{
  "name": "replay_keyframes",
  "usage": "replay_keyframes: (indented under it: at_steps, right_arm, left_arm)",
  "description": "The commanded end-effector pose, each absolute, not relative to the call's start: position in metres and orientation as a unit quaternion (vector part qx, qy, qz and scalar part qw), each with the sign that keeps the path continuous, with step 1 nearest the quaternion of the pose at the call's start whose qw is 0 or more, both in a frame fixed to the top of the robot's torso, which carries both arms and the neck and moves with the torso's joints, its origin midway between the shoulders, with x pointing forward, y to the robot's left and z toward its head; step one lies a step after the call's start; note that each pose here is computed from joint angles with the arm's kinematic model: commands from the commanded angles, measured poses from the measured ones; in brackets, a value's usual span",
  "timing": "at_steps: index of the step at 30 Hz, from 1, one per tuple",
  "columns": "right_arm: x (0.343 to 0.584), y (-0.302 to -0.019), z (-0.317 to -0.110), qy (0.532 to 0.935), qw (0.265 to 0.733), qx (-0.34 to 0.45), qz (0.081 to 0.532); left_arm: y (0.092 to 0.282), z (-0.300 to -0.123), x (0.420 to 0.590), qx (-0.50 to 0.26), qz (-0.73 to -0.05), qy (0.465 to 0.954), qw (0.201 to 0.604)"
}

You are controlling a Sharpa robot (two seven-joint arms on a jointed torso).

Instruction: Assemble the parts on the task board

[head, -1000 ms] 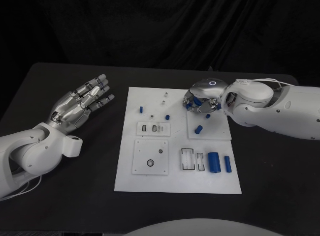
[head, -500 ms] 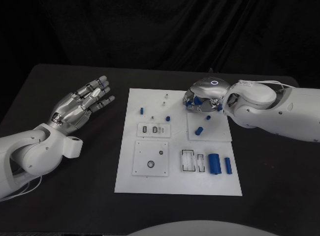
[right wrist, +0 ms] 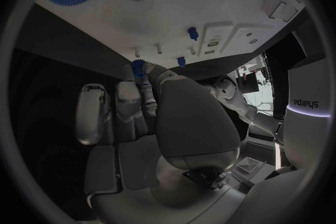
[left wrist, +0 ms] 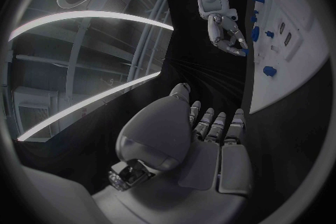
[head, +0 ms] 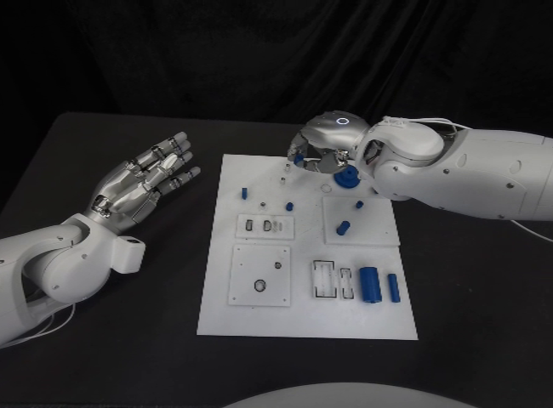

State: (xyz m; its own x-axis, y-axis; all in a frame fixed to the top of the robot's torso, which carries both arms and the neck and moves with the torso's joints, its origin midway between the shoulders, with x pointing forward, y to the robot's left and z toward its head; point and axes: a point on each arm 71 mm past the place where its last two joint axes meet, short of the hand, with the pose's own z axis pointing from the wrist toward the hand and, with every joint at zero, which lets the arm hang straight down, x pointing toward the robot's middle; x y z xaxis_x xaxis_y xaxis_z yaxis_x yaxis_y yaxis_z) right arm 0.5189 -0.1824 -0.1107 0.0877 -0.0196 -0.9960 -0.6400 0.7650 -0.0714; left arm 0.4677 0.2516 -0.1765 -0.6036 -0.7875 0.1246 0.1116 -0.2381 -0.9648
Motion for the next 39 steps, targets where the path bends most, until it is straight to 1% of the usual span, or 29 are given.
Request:
replay_keyframes:
  at_steps: [1, 9, 17, 39]
  right_arm:
    - [0.526, -0.179, -0.112, 0.648, 0.683, -0.248, 0.23]
    - [0.534, -0.171, -0.116, 0.656, 0.677, -0.248, 0.224]
    - [0.538, -0.169, -0.119, 0.668, 0.669, -0.246, 0.212]
    - [0.542, -0.168, -0.13, 0.681, 0.66, -0.243, 0.205]
  left_arm:
    - [0.252, -0.167, 0.466, -0.296, -0.758, 0.483, 0.323]
    - [0.251, -0.167, 0.467, -0.296, -0.758, 0.484, 0.322]
    - [0.249, -0.167, 0.467, -0.296, -0.758, 0.486, 0.32]
    - [0.248, -0.169, 0.47, -0.295, -0.757, 0.489, 0.317]
